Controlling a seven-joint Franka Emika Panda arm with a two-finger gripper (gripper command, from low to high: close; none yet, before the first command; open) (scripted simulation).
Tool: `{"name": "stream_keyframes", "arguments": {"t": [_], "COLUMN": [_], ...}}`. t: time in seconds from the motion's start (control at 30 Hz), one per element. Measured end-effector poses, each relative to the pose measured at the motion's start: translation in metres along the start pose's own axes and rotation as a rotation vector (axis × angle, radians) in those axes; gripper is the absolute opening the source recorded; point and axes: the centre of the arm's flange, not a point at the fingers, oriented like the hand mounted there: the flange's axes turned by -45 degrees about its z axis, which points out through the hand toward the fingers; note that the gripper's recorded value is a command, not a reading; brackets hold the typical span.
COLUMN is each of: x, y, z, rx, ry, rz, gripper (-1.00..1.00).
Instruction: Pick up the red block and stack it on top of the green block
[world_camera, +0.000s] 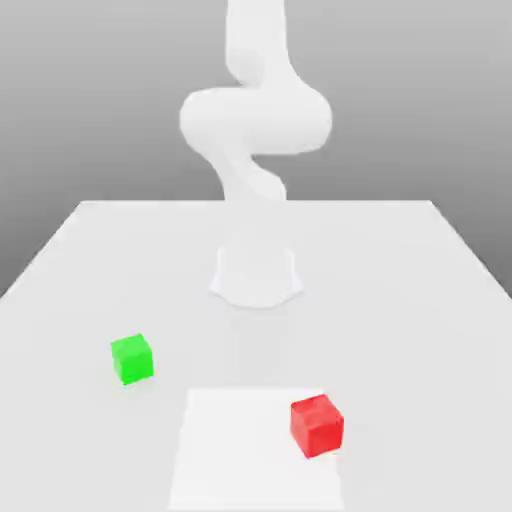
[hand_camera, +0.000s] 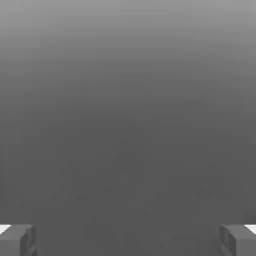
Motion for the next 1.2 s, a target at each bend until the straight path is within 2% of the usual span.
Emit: {"name": "stream_keyframes", "arguments": {"t": [0.33,0.67,0.87,0.9,1.2], "x": [-0.092,-0.265,-0.317,-0.322,-0.312], "y": [-0.038,-0.071,-0.071,-0.071,-0.071], "z": [0.216,0.346,0.394,0.4,0.389], "rx": [0.066,0.127,0.131,0.131,0.13], "ry": [-0.344,-0.676,-0.707,-0.707,-0.708], "rz": [-0.159,-0.333,-0.343,-0.343,-0.344], "gripper": [0.0,0.0,0.0,-1.0,-1.0]}}
